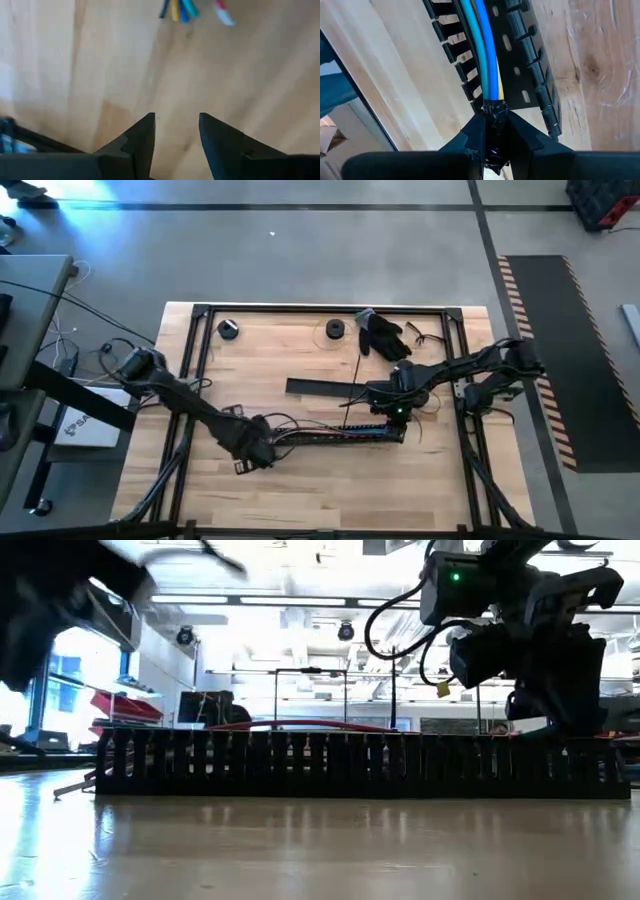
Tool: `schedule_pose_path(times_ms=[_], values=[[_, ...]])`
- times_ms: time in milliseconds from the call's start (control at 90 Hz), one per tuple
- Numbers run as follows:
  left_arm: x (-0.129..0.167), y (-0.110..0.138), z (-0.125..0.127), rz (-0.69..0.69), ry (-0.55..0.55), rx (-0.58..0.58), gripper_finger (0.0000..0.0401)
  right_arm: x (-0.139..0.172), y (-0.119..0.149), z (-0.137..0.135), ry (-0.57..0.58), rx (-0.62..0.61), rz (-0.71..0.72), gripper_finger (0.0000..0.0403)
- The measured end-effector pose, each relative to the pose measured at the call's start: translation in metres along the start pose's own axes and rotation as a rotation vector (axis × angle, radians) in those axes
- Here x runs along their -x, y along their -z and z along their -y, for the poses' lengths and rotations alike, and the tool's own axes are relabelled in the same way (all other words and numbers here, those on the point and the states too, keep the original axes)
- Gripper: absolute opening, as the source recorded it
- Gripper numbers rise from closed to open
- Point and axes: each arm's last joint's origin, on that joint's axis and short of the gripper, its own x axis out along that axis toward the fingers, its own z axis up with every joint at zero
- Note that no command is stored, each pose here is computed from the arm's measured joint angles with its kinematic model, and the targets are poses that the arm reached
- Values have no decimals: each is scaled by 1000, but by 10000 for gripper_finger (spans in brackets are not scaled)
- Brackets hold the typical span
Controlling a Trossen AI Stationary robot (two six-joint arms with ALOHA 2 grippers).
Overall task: Ziptie cables
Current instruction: Put the ziptied cables into the black cable duct
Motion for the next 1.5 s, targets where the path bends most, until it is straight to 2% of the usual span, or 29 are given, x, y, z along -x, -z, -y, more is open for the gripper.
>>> schedule_pose_path(times_ms=[122, 211, 267, 378, 511, 611, 789, 911, 1011, 1300, 1500], values=[[23, -5, -16, 171, 76, 111, 98, 0, -1, 0, 9, 7, 11, 31], [31, -25, -33, 305, 84, 204, 62, 0, -2, -1, 7, 20, 22, 32], [31, -41, -43, 359, 93, 224, 37, 0, -3, -1, 5, 23, 27, 32], [13, -73, -64, 414, 193, 244, 6, 0, -3, -1, 4, 32, 30, 31], [-23, -96, -90, 440, 369, 310, 14, 0, -3, -1, 4, 33, 30, 31], [-36, -105, -106, 435, 499, 265, 27, 0, -3, -1, 3, 34, 28, 31], [-47, -107, -122, 384, 671, 168, 79, 0, -3, -1, 2, 37, 28, 31], [-56, -102, -126, 344, 673, 182, 109, 0, -3, -2, 0, 44, 29, 31], [-62, -98, -124, 330, 685, 185, 118, 0, -3, -2, -1, 48, 31, 31], [-85, -81, -121, 183, 757, 251, 97, 0, -4, -2, -7, 53, 43, 31], [-85, -79, -113, 199, 806, 192, 51, 0, -4, -2, -9, 45, 44, 32]])
